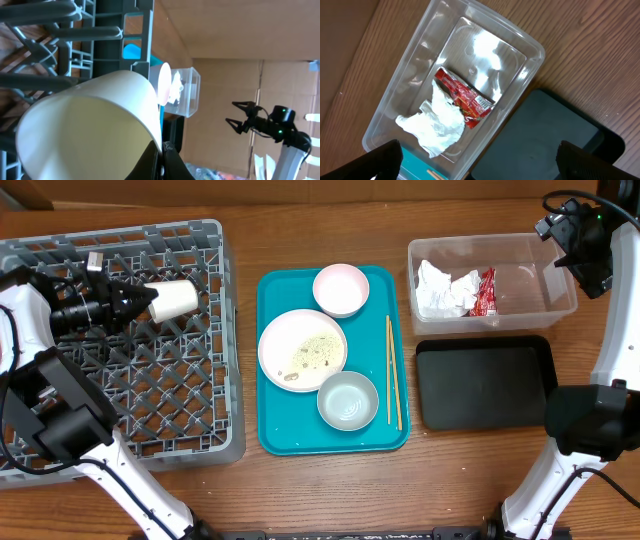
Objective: Sort waste into correct bins and load items into the dishwasher
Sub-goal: 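Carry the white cup over the dish rack with the left gripper, then lower the cup upside down into the rack and release it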
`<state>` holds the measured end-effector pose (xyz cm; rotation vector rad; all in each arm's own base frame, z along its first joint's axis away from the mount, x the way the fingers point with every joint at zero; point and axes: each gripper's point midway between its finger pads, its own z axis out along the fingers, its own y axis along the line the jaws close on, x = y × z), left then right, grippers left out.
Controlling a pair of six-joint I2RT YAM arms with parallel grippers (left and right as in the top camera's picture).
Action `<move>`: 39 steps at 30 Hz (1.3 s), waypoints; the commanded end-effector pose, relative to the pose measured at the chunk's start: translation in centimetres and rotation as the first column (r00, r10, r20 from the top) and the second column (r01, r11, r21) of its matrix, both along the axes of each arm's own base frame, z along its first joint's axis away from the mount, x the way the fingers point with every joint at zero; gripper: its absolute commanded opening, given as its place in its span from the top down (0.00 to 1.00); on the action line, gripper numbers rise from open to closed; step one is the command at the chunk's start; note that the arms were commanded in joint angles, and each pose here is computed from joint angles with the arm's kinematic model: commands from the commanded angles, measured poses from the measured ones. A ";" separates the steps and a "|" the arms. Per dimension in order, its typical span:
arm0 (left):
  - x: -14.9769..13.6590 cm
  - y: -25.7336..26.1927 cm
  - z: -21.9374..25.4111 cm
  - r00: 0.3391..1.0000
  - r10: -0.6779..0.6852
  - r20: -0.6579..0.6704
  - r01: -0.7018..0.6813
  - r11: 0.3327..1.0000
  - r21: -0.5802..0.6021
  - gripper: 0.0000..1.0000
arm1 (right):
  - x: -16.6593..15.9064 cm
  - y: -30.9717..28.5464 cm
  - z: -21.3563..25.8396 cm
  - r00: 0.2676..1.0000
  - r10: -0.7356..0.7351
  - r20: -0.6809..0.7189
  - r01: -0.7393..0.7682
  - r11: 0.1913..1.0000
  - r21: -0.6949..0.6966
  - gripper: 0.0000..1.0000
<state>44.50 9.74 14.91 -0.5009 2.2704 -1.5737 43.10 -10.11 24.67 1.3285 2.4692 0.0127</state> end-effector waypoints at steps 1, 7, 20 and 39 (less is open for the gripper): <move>-1.2 0.6 -3.3 0.993 -0.006 -0.118 0.016 0.997 0.080 0.92 | -0.1 -0.2 0.3 1.000 -0.009 0.010 0.009 1.000 -0.010 0.00; -2.6 1.8 -5.5 0.958 0.034 -0.286 0.020 0.983 0.183 0.92 | 0.0 -0.2 0.4 1.000 -0.009 0.010 0.009 1.000 -0.010 0.00; -5.3 6.1 -6.3 0.802 0.241 -0.546 0.030 0.897 0.440 0.90 | 0.0 -0.2 0.4 1.000 -0.009 0.010 0.009 1.000 -0.010 0.00; -6.0 9.1 2.1 0.748 0.469 -0.469 -0.059 0.752 0.657 0.75 | 0.0 -0.2 0.4 1.000 -0.009 0.010 0.009 1.000 -0.010 0.00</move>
